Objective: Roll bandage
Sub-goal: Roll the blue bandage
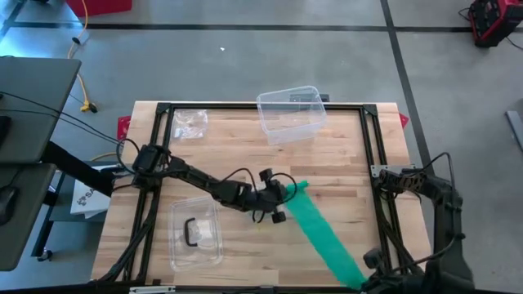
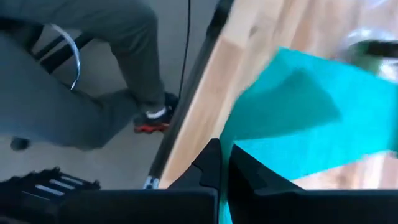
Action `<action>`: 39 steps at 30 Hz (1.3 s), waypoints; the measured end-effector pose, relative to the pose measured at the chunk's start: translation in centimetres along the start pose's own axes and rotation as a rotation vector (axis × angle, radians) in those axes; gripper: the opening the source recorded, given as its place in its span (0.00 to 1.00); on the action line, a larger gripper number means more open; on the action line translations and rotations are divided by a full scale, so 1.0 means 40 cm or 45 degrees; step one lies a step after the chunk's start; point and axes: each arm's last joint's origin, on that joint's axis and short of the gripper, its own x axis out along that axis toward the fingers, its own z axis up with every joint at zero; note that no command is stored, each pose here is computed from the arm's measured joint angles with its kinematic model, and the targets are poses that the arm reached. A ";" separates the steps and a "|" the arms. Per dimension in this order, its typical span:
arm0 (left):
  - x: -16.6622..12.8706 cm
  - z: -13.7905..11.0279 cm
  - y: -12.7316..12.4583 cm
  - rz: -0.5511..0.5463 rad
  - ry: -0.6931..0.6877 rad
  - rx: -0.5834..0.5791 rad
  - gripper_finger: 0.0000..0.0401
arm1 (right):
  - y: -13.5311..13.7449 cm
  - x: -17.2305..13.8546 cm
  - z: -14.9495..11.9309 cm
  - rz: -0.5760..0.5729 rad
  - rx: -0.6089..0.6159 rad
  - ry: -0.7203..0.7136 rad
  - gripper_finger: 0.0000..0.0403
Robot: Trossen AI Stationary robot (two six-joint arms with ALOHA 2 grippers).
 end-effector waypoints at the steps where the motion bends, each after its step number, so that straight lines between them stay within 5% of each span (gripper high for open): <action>1: 0.000 0.009 0.001 -0.005 -0.036 -0.011 0.00 | 0.007 0.015 -0.005 0.007 -0.006 0.014 0.00; 10: -0.024 0.121 0.021 -0.362 -0.451 -0.068 0.00 | 0.039 0.175 -0.095 -0.072 -0.004 0.226 0.00; 18: -0.145 0.176 0.084 -0.113 -0.288 0.006 0.00 | 0.083 0.231 -0.129 0.093 0.084 0.189 0.00; 26: -0.181 0.123 0.094 -0.021 0.022 0.016 0.00 | 0.059 0.148 -0.047 0.067 0.046 0.000 0.00; 39: -0.119 -0.044 -0.048 -0.054 0.306 0.080 0.00 | -0.045 -0.046 0.008 -0.049 0.082 -0.055 0.00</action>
